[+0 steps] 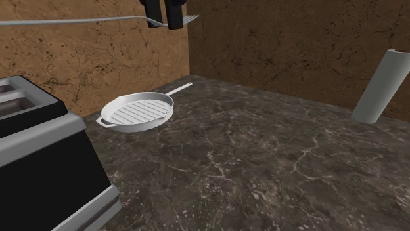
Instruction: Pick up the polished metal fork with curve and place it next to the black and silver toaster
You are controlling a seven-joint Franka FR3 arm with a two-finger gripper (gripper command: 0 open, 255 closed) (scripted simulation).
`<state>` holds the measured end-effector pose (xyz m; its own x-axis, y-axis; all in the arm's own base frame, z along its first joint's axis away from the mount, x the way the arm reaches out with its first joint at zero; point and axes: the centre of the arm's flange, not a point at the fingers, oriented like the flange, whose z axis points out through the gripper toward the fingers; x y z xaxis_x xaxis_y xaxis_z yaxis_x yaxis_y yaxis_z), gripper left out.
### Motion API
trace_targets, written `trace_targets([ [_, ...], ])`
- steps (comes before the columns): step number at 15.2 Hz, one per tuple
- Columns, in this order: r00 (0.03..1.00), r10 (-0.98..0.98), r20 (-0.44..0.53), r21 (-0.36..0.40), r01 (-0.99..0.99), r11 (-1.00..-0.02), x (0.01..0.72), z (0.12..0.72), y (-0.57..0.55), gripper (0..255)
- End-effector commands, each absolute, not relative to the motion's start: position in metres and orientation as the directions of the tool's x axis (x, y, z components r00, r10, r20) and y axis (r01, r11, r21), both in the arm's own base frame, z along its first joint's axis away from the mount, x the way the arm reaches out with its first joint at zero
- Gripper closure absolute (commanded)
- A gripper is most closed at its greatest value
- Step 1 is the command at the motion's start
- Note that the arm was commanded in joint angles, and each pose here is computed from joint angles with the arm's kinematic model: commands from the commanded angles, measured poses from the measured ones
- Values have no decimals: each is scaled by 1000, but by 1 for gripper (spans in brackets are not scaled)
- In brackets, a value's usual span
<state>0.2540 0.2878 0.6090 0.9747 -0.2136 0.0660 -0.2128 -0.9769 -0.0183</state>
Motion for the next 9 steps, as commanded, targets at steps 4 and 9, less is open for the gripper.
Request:
trace_targets([
  [4,975,-214,65,-19,-213,-977,190,610,274,255],
  [9,975,-214,65,-19,-213,-977,118,611,261,255],
])
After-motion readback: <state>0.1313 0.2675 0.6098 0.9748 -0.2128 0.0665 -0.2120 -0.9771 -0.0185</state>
